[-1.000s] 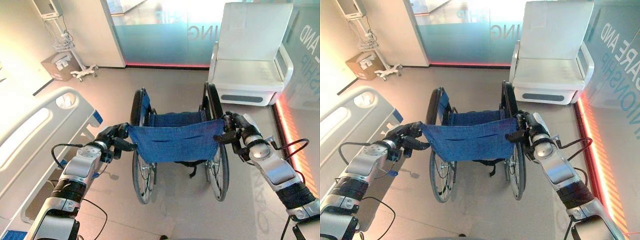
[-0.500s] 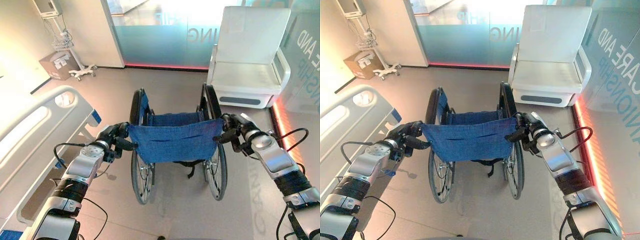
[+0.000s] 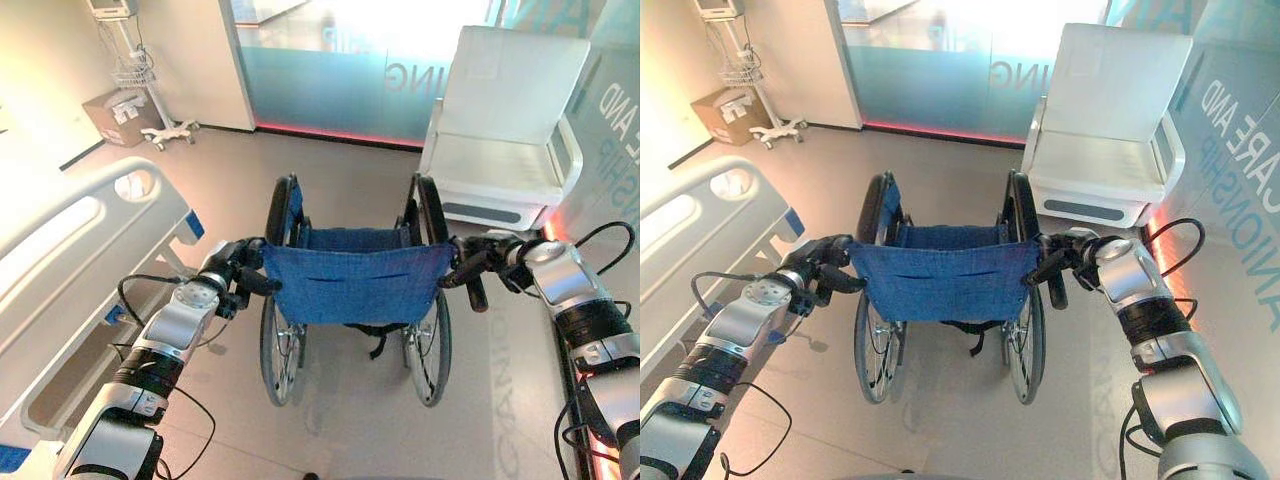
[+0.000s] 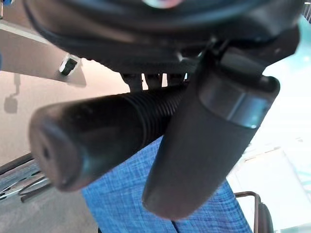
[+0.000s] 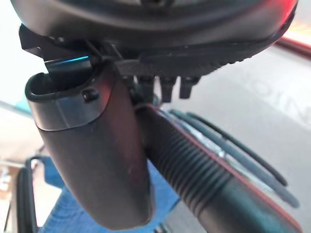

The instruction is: Push the wheelchair next to the bed

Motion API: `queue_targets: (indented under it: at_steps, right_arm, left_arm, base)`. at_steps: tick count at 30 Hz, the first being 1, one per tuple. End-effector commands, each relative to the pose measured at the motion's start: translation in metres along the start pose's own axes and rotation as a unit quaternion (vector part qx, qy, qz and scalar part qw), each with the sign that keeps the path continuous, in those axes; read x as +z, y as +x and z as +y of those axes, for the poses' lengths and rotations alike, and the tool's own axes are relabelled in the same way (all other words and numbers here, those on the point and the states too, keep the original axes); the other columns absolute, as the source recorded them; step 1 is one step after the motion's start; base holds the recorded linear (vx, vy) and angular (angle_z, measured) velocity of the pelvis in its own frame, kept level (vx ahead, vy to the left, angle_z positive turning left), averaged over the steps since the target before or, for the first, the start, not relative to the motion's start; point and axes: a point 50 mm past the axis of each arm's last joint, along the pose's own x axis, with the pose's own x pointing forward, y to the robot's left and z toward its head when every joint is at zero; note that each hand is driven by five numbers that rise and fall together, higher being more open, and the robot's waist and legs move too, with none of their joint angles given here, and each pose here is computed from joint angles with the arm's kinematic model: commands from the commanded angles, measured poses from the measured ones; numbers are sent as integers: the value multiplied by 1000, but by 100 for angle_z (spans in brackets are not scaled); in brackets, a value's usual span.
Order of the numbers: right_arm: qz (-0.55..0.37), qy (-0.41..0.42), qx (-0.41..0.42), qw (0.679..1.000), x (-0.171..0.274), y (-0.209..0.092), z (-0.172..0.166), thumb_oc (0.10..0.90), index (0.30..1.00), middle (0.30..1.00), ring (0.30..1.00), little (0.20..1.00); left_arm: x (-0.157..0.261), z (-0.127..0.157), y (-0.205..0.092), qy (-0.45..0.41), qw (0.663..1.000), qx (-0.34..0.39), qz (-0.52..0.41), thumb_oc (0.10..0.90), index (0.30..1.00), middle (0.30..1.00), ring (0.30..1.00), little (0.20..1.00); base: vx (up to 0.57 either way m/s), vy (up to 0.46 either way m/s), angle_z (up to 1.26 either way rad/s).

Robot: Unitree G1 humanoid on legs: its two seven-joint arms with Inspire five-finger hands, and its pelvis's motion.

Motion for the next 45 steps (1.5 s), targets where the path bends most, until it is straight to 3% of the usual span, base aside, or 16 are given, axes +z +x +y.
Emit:
queue_targets:
  at_steps: [1,3,12,26,37,45]
  right_arm:
    - [272,16,-9,962,-130,5,6,400,300,300,300,300]
    - [257,19,-31,966,-126,8,7,400,300,300,300,300]
    - [208,-18,-109,972,-113,19,21,400,300,300,300,300]
    - [118,-206,-222,946,-69,19,31,400,300,300,300,300]
    - [58,-209,-217,952,-50,25,40,400,300,300,300,300]
    - [26,-214,-229,949,-37,25,34,400,300,300,300,300]
  left_arm:
    - [-118,31,-25,110,966,45,229,587,580,580,580,580]
    - [-117,27,-22,103,969,51,219,400,300,300,300,300]
    - [-107,12,-18,83,979,91,164,400,300,300,300,300]
    - [-101,-22,-18,88,986,79,115,400,300,300,300,300]
    - [-90,-36,-12,78,990,67,95,400,300,300,300,300]
    - [-70,-31,-5,53,994,70,68,400,300,300,300,300]
  base:
    - [0,0,0]
    - [0,0,0]
    - [0,0,0]
    - [0,0,0]
    - [37,12,0]
    - [97,50,-1]
